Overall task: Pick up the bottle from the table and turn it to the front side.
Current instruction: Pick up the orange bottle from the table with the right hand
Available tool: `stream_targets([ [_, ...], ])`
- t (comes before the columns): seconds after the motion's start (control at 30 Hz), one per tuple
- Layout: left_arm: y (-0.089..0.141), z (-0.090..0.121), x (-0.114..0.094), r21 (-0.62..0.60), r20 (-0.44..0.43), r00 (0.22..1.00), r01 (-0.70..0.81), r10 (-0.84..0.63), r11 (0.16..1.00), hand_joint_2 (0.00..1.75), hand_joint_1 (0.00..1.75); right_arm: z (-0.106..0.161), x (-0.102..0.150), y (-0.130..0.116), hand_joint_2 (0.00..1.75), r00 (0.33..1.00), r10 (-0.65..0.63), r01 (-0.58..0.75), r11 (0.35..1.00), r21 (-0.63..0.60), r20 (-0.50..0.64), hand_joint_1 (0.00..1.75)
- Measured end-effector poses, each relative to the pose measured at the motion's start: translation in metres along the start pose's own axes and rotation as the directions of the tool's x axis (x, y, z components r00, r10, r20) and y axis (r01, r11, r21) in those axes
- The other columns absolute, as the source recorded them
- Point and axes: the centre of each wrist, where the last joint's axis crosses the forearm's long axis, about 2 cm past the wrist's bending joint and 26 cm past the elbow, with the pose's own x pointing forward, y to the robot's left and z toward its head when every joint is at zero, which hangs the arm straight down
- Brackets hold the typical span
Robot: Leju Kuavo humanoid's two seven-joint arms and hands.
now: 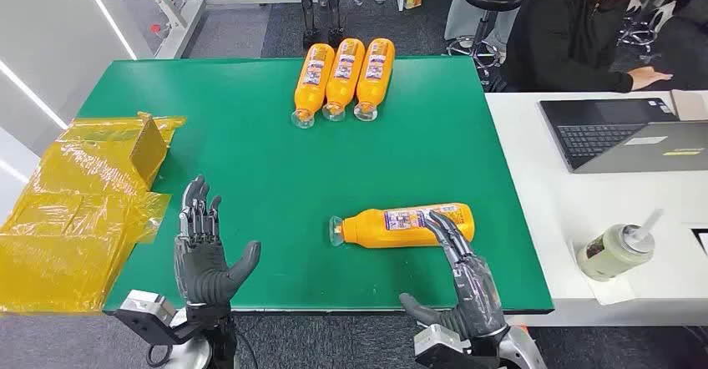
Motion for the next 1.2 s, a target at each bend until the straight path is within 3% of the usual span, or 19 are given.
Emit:
stream_targets([
  [0.3, 0.000, 0.000, 0.000, 0.001, 0.001, 1.000, -0.002, 0.002, 1.000, 1.75, 0.00, -0.011, -0.013, -0.007, 1.75, 0.994, 0.104, -0.103, 0.994, 0.045, -0.025, 0.00],
  [0.47, -0.002, -0.001, 0.000, 0.001, 0.006, 1.000, -0.002, 0.002, 1.000, 1.75, 0.00, -0.038, -0.043, -0.025, 1.75, 0.968, 0.250, -0.248, 0.966, 0.068, -0.032, 0.00],
  [0.77, -0.003, -0.001, 0.001, 0.005, 0.008, 1.000, -0.006, 0.006, 1.000, 1.75, 0.00, -0.087, -0.085, -0.054, 1.75, 0.941, 0.333, -0.325, 0.938, 0.122, -0.059, 0.00],
  [1.03, -0.004, -0.001, 0.001, 0.005, 0.007, 1.000, -0.016, 0.016, 1.000, 1.75, 0.00, -0.120, -0.104, -0.066, 1.75, 0.959, 0.277, -0.250, 0.925, 0.285, -0.061, 0.00],
  [1.2, -0.004, 0.000, 0.000, 0.005, 0.001, 1.000, -0.023, 0.023, 1.000, 1.75, 0.00, -0.132, -0.117, -0.079, 1.75, 0.983, 0.163, -0.106, 0.877, 0.469, -0.083, 0.00],
])
